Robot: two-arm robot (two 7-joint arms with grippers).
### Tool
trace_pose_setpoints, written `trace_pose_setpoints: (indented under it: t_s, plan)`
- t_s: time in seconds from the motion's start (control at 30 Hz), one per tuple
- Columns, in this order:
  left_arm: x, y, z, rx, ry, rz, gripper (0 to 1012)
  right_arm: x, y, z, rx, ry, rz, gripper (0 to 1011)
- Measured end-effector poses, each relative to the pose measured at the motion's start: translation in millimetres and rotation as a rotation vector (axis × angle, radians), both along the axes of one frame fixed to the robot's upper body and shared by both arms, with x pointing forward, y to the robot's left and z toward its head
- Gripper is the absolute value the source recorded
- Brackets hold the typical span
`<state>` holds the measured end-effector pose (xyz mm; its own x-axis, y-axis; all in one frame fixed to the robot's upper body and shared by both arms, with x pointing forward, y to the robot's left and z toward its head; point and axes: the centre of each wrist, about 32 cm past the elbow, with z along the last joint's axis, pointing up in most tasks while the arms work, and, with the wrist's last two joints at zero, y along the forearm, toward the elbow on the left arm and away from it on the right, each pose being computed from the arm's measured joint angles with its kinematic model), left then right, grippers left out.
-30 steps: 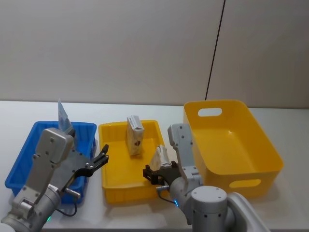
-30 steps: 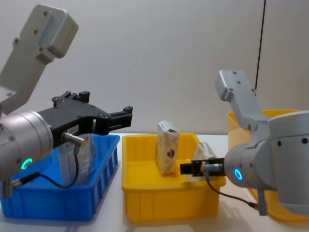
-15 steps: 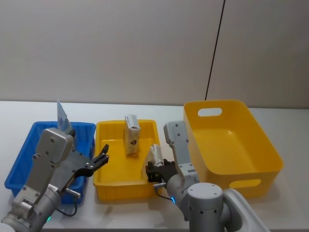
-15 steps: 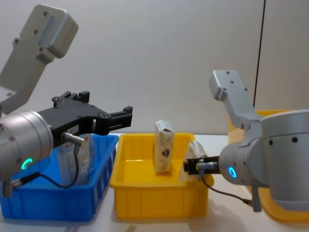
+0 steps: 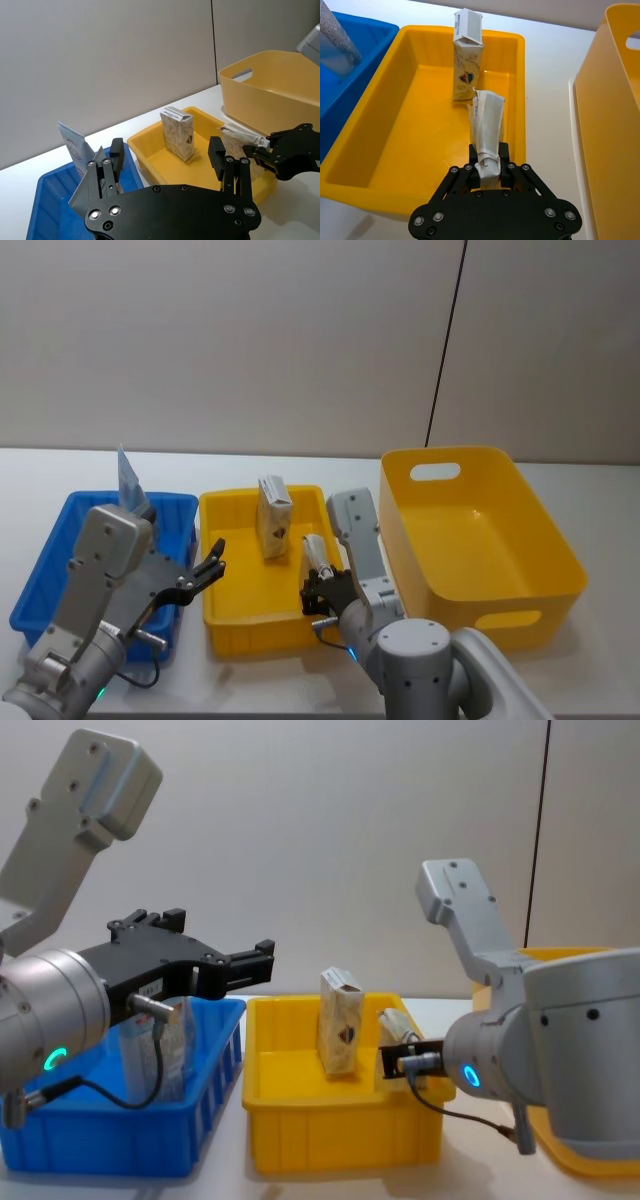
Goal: Bimanual collaborative sorting of washing and personal care products
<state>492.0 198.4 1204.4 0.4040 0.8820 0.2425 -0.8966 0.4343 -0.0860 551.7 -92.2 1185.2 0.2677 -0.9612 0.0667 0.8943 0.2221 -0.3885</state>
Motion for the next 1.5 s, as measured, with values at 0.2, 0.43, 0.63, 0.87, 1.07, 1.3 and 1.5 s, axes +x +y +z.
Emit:
trace_pose_setpoints:
  t_s: [0.2, 0.43, 0.63, 0.87, 1.07, 1.3, 1.5]
  plan:
    - [0.0, 0.0, 0.0, 0.0, 0.0, 0.0, 1001, -1.4, 1.9, 1.7, -0.011, -0.041, 0.013, 151]
    - [0.0, 0.0, 0.0, 0.0, 0.0, 0.0, 1001, -4.4, 2.6, 2.3, 0.002, -0.11, 0.042, 136]
    - [0.0, 0.0, 0.0, 0.0, 0.0, 0.0, 1001, -6.5, 2.0, 3.6, 0.018, -0.185, 0.068, 132]
    - [0.0, 0.0, 0.0, 0.0, 0.0, 0.0, 1001, -7.8, -1.2, 7.6, 0.039, -0.284, 0.086, 127]
    - [0.0, 0.0, 0.0, 0.0, 0.0, 0.0, 1001, -7.2, -9.7, 14.6, 0.044, -0.368, 0.074, 127]
    - [0.0, 0.0, 0.0, 0.0, 0.0, 0.0, 1001, -6.1, -25.8, 23.8, 0.031, -0.432, 0.02, 126]
    - [0.0, 0.0, 0.0, 0.0, 0.0, 0.0, 1001, -5.1, -44.2, 31.2, 0.011, -0.446, -0.044, 127]
